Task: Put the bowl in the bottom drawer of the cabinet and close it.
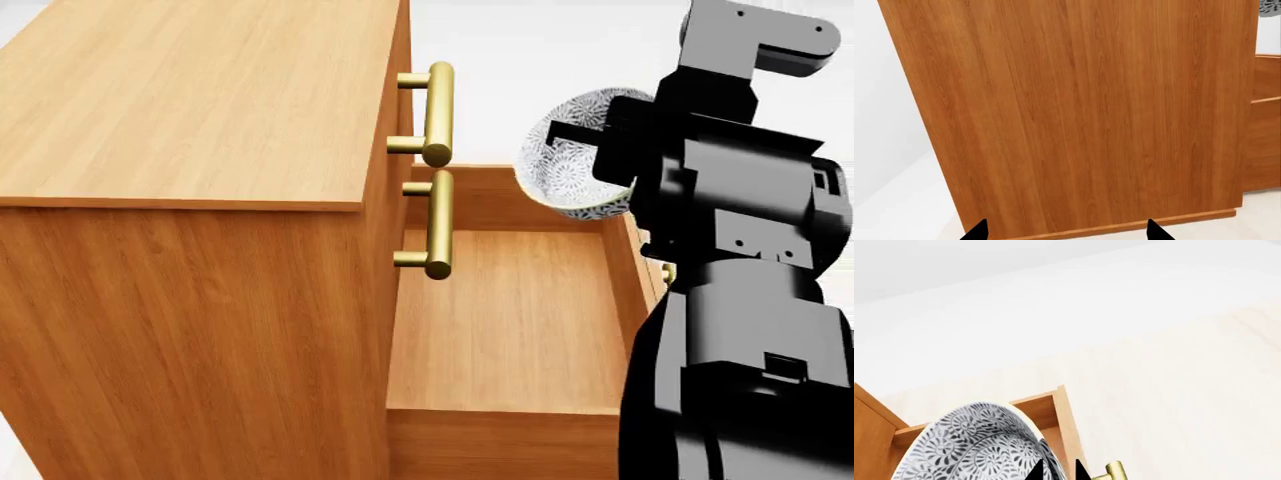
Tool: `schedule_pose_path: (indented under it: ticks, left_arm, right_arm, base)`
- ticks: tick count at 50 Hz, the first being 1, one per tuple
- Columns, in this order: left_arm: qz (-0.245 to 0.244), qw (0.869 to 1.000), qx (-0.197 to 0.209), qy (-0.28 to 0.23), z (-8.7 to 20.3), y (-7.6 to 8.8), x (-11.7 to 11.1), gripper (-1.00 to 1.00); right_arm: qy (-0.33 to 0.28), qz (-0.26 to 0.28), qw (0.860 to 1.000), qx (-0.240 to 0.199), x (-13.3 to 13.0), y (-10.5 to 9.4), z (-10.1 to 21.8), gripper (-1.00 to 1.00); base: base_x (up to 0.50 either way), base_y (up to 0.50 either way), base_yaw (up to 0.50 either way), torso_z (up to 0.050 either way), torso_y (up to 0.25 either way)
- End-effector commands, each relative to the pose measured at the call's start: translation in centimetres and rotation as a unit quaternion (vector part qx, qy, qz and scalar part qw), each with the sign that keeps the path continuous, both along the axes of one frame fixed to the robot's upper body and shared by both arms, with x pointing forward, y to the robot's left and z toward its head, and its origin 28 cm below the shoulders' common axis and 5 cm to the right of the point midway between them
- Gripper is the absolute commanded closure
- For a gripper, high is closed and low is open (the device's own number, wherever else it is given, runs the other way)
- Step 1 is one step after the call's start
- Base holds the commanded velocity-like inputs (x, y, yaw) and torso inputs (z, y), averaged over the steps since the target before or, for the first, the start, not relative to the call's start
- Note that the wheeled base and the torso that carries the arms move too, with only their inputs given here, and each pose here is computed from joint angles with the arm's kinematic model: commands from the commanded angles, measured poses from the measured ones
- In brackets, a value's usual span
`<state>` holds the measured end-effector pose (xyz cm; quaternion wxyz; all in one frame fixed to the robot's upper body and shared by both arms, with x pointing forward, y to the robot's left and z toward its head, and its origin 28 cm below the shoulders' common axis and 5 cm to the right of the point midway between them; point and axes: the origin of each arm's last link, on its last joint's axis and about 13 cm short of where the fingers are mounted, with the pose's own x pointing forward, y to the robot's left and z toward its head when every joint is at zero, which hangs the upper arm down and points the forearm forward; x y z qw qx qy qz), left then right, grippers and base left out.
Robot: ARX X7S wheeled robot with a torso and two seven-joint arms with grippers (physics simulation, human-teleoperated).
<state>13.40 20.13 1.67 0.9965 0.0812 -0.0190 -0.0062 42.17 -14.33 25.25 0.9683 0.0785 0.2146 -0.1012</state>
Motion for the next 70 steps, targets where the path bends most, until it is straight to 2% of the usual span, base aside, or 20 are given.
schedule_pose_path:
  ticks: [1, 25, 39, 50, 70]
  left_arm:
    - [-0.001, 1.0, -0.001, 0.0, 0.0, 0.1, 0.0, -1.0]
    - [-0.002, 1.0, -0.001, -0.001, 0.0, 0.0, 0.0, -1.0]
    - [-0.002, 1.0, -0.001, -0.001, -0.1, 0.0, 0.0, -1.0]
    - [-0.003, 1.0, -0.001, -0.001, -0.2, -0.1, 0.0, -1.0]
    - [-0.003, 1.0, -0.002, -0.002, 0.3, 0.2, -0.1, -1.0]
  right_arm:
    - [0.007, 0.013, 1.0, -0.003, 0.0, 0.3, -0.9, 1.0]
    - [0.025, 0.024, 0.999, -0.018, -0.1, 0.6, -2.8, 1.0]
    - [0.026, 0.048, 0.998, -0.032, -0.1, 0.8, -3.3, 1.0]
    - [0.034, 0.064, 0.997, -0.032, -0.3, 0.9, -4.4, 1.0]
    - [0.047, 0.091, 0.994, -0.022, -0.4, 1.7, -4.6, 1.0]
  base:
    - [0.0, 0.0, 0.0, 0.0, 0.0]
    - [0.0, 0.0, 0.0, 0.0, 0.0]
    - [0.0, 0.0, 0.0, 0.0, 0.001]
    - [0.0, 0.0, 0.0, 0.0, 0.0]
    - [0.0, 0.0, 0.0, 0.0, 0.001]
